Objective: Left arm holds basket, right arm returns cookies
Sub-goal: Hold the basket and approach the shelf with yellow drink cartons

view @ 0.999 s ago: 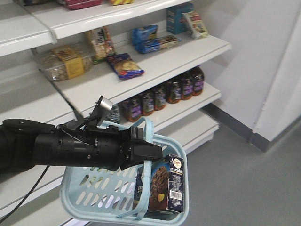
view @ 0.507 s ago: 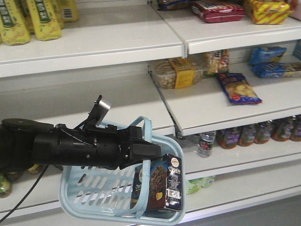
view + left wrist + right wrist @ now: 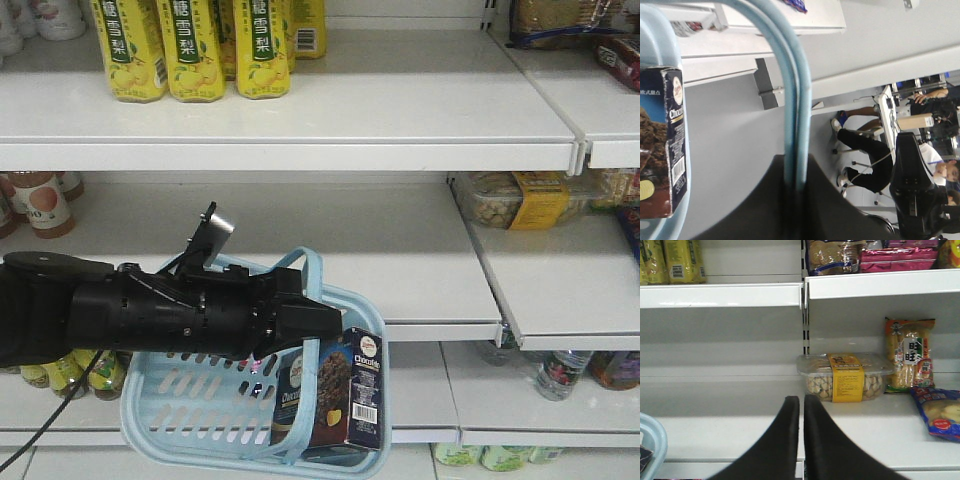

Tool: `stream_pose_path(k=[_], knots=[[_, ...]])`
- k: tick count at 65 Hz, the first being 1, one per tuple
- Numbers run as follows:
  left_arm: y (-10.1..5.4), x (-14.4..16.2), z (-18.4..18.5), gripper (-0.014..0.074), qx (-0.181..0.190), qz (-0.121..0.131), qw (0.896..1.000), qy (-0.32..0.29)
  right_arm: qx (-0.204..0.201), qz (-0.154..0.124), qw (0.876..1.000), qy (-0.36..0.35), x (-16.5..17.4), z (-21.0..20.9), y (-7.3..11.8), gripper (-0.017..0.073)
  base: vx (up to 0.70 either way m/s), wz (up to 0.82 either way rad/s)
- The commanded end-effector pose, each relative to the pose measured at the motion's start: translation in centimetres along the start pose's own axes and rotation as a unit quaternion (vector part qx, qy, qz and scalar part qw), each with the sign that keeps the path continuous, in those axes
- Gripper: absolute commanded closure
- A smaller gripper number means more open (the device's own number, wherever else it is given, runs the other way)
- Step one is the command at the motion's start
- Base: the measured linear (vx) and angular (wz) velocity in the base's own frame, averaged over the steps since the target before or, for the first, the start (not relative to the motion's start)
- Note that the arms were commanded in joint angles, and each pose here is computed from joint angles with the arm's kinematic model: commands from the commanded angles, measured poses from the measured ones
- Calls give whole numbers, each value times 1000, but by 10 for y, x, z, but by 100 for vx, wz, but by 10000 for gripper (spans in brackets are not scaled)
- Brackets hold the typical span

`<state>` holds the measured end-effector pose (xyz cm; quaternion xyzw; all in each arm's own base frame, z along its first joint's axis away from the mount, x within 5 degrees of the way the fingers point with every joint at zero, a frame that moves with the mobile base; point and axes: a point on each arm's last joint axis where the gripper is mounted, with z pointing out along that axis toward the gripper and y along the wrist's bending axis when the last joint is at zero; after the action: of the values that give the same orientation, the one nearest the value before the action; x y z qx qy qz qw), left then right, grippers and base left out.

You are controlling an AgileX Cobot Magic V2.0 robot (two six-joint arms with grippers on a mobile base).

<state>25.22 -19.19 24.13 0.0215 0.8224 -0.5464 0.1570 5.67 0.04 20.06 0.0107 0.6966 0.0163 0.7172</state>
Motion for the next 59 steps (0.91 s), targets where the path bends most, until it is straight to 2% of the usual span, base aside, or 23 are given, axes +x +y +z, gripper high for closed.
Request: stream_pose_path(k=[1,59], knots=[[-32,-6,-9,596,71,1,997,-23,2,-8,999,-33,-1,-1,0,566,11,25],[-32,-6,-9,596,71,1,997,-23,2,-8,999,-33,-1,-1,0,566,7,3]])
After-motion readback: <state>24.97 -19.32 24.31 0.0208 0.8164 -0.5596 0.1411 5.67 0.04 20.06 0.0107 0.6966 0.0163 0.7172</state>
